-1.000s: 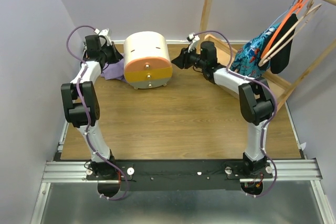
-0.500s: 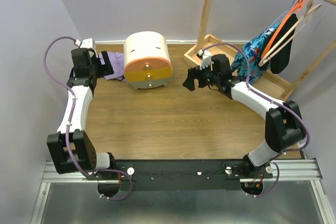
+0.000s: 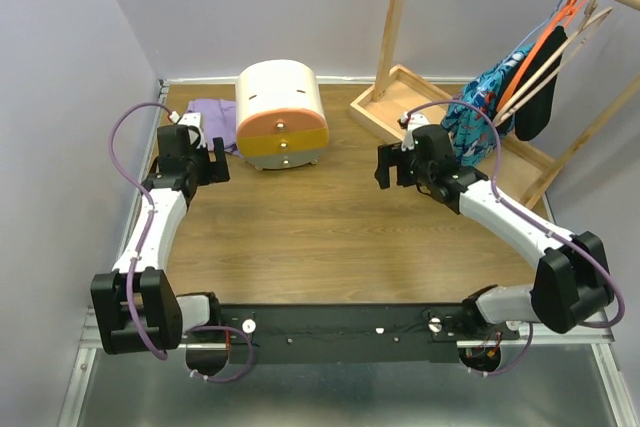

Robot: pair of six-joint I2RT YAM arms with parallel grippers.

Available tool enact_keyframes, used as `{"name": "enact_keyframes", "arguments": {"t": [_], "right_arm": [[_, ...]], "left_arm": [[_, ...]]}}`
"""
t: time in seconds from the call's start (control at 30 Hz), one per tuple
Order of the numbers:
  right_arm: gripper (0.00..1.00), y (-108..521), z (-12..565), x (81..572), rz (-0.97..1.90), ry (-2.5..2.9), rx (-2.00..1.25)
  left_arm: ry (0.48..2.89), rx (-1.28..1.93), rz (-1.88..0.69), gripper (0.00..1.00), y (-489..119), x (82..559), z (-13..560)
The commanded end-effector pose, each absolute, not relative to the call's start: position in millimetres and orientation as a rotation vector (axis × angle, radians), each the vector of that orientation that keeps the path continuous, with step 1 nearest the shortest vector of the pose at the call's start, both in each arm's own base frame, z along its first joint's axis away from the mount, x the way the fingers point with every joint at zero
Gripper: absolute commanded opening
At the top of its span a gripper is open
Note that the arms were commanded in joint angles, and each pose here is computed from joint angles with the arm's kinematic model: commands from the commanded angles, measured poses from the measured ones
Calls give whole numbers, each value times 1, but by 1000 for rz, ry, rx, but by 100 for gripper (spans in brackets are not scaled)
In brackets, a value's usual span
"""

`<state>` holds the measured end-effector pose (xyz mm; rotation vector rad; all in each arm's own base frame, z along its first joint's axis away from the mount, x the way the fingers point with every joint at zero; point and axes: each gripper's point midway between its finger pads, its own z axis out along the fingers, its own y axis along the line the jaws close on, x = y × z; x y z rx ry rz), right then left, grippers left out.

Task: Sort the stationery into containers
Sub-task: Reset both arms

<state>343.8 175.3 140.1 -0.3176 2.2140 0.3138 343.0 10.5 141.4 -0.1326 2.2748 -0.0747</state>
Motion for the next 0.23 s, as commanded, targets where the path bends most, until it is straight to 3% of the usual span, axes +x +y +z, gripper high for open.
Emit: {"name": "enact_keyframes", "arguments": {"t": [0.0,0.2], "right_arm": [[100,163,149,341,248,2208,-282],[100,159,142,333,239,2233,-287]], "left_arm": [[2175,-68,-24,99,17,358,180],[2141,-58,-59,99,12,368,193]]}}
